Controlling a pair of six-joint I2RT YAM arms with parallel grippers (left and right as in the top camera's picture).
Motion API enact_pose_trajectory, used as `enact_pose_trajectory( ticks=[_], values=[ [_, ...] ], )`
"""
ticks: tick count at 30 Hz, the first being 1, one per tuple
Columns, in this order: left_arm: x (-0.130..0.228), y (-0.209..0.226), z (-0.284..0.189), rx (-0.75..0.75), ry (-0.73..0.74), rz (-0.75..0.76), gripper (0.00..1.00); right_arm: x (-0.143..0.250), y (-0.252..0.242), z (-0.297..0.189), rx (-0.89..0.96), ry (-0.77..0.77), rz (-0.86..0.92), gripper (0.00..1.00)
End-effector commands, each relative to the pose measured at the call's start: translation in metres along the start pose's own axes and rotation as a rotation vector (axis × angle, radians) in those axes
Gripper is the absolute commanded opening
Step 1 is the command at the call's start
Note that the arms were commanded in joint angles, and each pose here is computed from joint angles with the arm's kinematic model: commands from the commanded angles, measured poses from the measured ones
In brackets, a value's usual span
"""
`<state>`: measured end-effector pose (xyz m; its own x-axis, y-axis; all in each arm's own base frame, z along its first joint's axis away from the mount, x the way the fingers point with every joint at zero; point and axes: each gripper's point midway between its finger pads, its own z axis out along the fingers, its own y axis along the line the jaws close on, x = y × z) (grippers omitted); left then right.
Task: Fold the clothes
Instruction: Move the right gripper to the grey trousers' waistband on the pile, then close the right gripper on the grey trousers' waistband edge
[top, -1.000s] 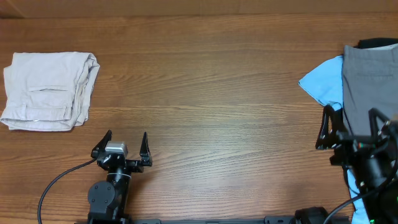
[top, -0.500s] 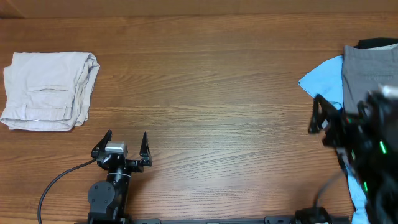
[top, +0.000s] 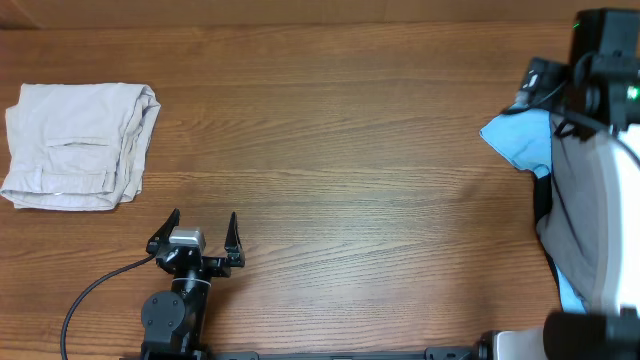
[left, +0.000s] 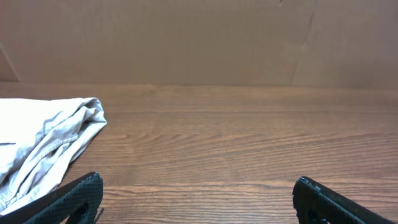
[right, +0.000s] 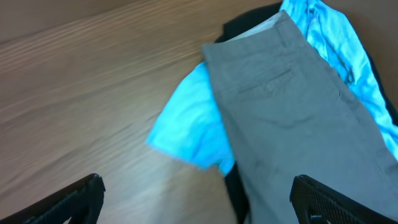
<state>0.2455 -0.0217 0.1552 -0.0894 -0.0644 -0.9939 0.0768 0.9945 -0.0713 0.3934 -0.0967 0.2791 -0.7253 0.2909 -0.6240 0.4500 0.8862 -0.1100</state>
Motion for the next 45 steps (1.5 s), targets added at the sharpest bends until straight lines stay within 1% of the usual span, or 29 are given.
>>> enact_pose_trajectory(
  ticks=[1, 5, 7, 8, 10, 13, 19, 21, 23, 30, 35, 37, 45],
  values=[
    [-0.001, 0.0, 0.0, -0.003, -0.01, -0.009, 1.0, -0.022, -0.012, 0.034, -0.037, -0.011, 0.011, 1.0],
    [-0.001, 0.0, 0.0, -0.003, -0.01, -0.009, 1.0, -0.048, -0.013, 0.064, -0.109, -0.079, 0.049, 0.99],
    [-0.001, 0.0, 0.0, -0.003, -0.01, -0.009, 1.0, -0.055, -0.014, 0.072, -0.122, -0.1, 0.038, 0.89],
    [-0.001, 0.0, 0.0, -0.003, -0.01, -0.009, 1.0, -0.058, -0.014, 0.076, -0.121, -0.109, 0.026, 0.87],
    [-0.001, 0.0, 0.0, -0.003, -0.01, -0.009, 1.0, -0.061, -0.013, 0.084, -0.118, -0.119, -0.014, 0.87],
    [-0.001, 0.0, 0.0, -0.003, -0.01, -0.009, 1.0, -0.059, -0.009, 0.102, -0.114, -0.109, -0.064, 0.82],
    [-0.001, 0.0, 0.0, -0.003, -0.01, -0.009, 1.0, -0.056, -0.009, 0.147, -0.101, -0.09, -0.067, 0.82],
    [-0.001, 0.0, 0.0, -0.003, -0.01, -0.009, 1.0, -0.058, -0.011, 0.164, -0.096, -0.1, -0.059, 0.77],
    [-0.001, 0.0, 0.0, -0.003, -0.01, -0.009, 1.0, -0.058, -0.011, 0.181, -0.092, -0.105, -0.054, 0.73],
    [-0.001, 0.0, 0.0, -0.003, -0.01, -0.009, 1.0, -0.041, -0.004, 0.229, -0.086, -0.07, -0.161, 0.73],
    [-0.001, 0.0, 0.0, -0.003, -0.01, -0.009, 1.0, -0.031, -0.01, 0.254, -0.039, -0.047, -0.161, 0.74],
    [-0.001, 0.0, 0.0, -0.003, -0.01, -0.009, 1.0, -0.027, -0.013, 0.263, -0.036, -0.042, -0.157, 0.77],
    [-0.001, 0.0, 0.0, -0.003, -0.01, -0.009, 1.0, -0.014, -0.022, 0.291, -0.023, -0.02, -0.143, 0.77]
  ],
)
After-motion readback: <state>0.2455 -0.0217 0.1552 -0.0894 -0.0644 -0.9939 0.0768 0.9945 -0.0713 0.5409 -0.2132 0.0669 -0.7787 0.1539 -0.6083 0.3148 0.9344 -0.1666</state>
